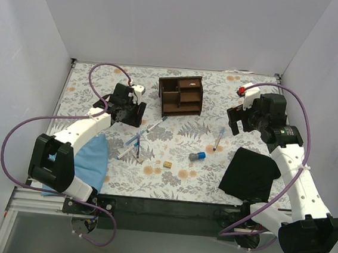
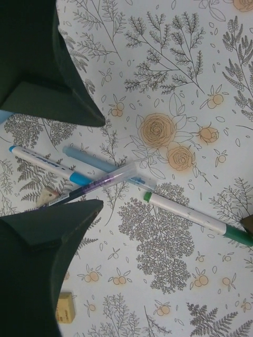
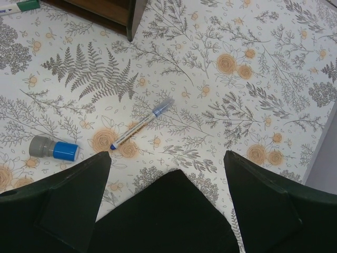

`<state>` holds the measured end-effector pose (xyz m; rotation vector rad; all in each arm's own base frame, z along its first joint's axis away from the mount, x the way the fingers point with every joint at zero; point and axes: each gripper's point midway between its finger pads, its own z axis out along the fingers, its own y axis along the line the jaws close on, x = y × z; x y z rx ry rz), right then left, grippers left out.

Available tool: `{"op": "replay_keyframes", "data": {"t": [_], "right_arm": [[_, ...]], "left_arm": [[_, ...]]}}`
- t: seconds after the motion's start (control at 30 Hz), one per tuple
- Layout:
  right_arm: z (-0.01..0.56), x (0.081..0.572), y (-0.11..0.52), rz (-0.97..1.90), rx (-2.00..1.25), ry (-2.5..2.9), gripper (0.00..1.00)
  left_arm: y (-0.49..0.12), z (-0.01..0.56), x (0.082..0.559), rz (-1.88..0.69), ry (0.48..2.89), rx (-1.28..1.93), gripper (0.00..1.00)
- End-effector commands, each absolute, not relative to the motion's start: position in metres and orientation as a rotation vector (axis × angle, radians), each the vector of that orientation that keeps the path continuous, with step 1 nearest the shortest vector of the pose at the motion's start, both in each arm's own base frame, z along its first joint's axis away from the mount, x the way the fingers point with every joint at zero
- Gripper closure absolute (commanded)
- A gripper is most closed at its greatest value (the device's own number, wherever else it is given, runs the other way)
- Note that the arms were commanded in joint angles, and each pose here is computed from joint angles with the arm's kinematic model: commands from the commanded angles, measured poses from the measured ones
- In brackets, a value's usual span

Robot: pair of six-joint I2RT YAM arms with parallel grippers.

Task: Sort the stationery into containers
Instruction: Pick up the pen from the center of the board.

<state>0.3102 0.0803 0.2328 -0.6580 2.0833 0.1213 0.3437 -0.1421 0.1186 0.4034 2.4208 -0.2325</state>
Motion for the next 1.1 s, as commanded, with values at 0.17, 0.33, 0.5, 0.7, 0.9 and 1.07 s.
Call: {"op": "replay_keyframes", "data": {"t": [0.17, 0.33, 0.5, 0.7, 0.9, 1.07], "right_arm": [[0.236, 0.314, 0.091, 0.173, -0.701, 2.051, 0.02], [0.225, 0.315, 0.095, 0.204, -0.707, 2.083, 0.02], [0.219, 0.319, 0.096, 0.208, -0.715, 2.095, 0.02], [0.212, 0.321, 0.098, 0.22, -0.713, 2.105, 0.02], [0.203, 0.322, 0.099, 0.234, -0.71, 2.123, 0.02], [0.196, 0.323, 0.1, 0.239, -0.714, 2.14, 0.02]], "left_arm": [[-0.143, 0.103, 0.338, -0.252, 2.462, 0.389, 0.54], [-0.143, 0.095, 0.341, -0.239, 2.483, 0.388, 0.5], [-0.143, 0.085, 0.34, -0.231, 2.507, 0.403, 0.51], [-0.144, 0.076, 0.338, -0.239, 2.536, 0.409, 0.53], [-0.146, 0.068, 0.34, -0.247, 2.564, 0.41, 0.55], [-0.15, 0.063, 0.342, -0.261, 2.578, 0.414, 0.58]]}}
